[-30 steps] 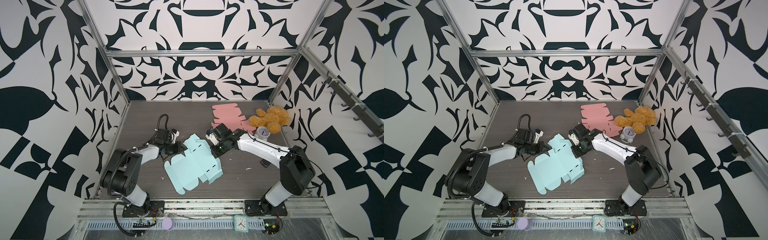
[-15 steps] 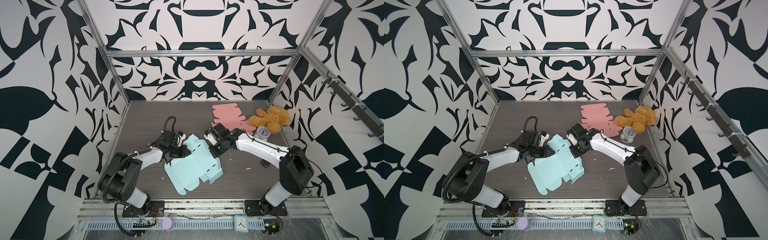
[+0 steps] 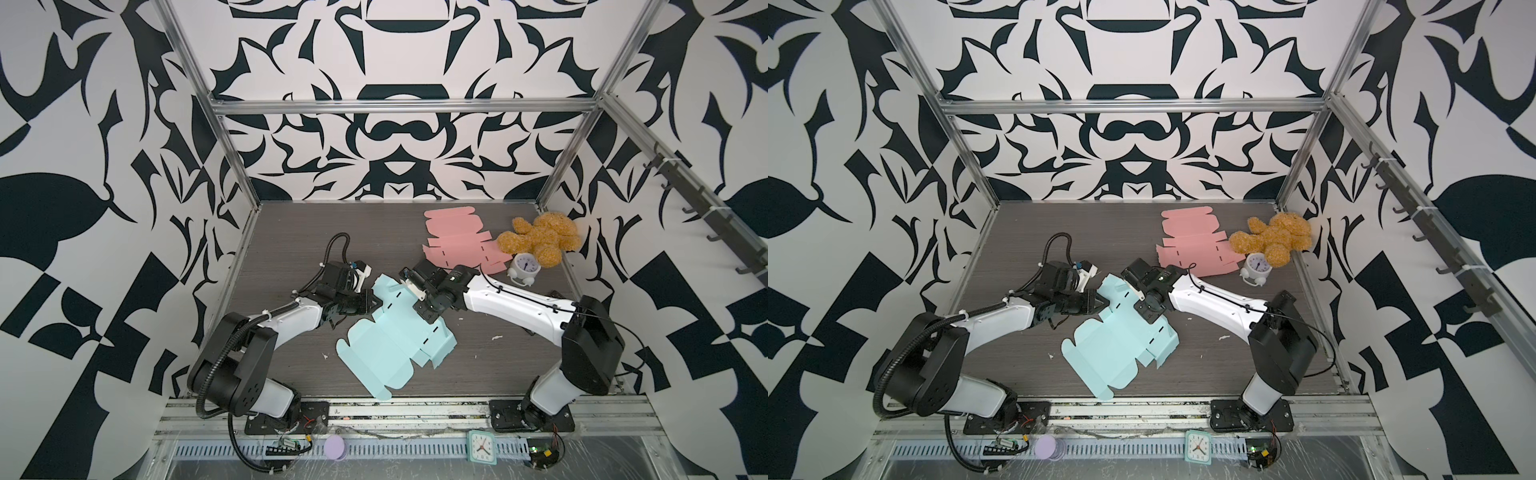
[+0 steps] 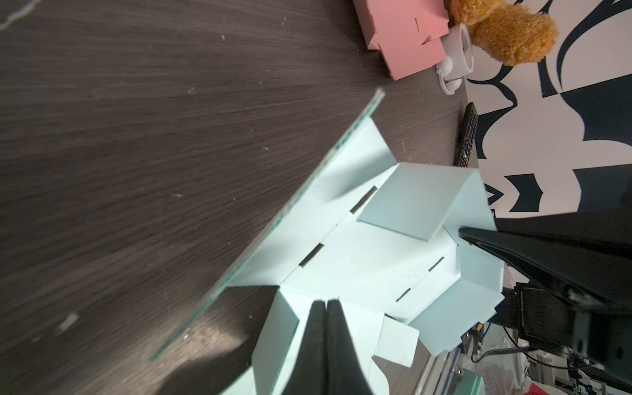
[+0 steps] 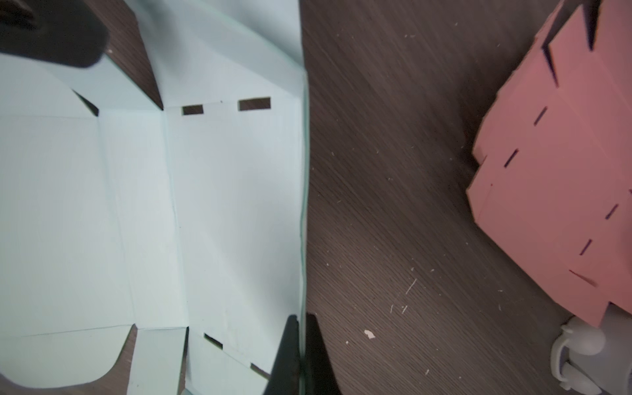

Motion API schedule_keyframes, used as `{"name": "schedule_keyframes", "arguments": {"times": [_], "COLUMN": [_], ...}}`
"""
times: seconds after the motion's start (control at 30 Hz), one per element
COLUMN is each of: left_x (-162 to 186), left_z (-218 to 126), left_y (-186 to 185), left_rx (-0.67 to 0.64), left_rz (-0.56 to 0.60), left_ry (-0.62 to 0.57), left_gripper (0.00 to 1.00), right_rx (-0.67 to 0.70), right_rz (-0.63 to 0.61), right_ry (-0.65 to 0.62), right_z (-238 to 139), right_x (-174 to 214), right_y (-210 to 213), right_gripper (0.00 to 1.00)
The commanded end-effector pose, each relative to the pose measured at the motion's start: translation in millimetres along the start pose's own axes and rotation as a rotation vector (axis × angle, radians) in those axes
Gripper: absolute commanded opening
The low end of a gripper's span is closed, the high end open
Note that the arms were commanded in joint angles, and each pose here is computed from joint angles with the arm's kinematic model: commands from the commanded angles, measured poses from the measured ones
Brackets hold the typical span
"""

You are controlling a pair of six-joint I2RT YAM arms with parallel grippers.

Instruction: Fold the paper box

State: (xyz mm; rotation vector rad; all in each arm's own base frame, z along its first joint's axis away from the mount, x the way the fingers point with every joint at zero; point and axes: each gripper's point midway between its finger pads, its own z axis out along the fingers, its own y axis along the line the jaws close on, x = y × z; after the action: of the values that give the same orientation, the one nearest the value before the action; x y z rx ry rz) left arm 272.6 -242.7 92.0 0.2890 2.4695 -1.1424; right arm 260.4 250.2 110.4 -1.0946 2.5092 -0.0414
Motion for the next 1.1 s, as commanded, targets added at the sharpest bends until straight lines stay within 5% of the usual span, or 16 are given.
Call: {"name": "schedule_keyframes", "arguments": {"times": [0.0,0.27,0.57,1.07], "left_x": [-18.3,-70.5,-102.6,-68.6], "left_z": [-14.7,-53.1,-52.5,-13.7], "left_y": [-15.8,-33.7,-3.7,36.2], "left_rx": [0.026,0.105,0.051,0.064], "left_rz": [0.046,0.035,-0.022,-0.120], "left_ry": [-0.055,-0.175,-0.228,-0.102], "left_gripper": [0.00,0.00,0.00,0.20], "right_rx": [0.123,0.230,0.357,0.492], "right_rz": [-0.067,-0.206,-0.338,-0.552], "right_ry": [-0.109,-0.159,-0.147,-0.136], "right_z": [-27.2,-42.2,-36.9,-23.1], "right_x": [-15.7,-25.7,-32.1,-44.9], "right_y": [-17.1,-20.3,-17.1,-2.3], "right_gripper": [0.00,0.00,0.00,0.00]}}
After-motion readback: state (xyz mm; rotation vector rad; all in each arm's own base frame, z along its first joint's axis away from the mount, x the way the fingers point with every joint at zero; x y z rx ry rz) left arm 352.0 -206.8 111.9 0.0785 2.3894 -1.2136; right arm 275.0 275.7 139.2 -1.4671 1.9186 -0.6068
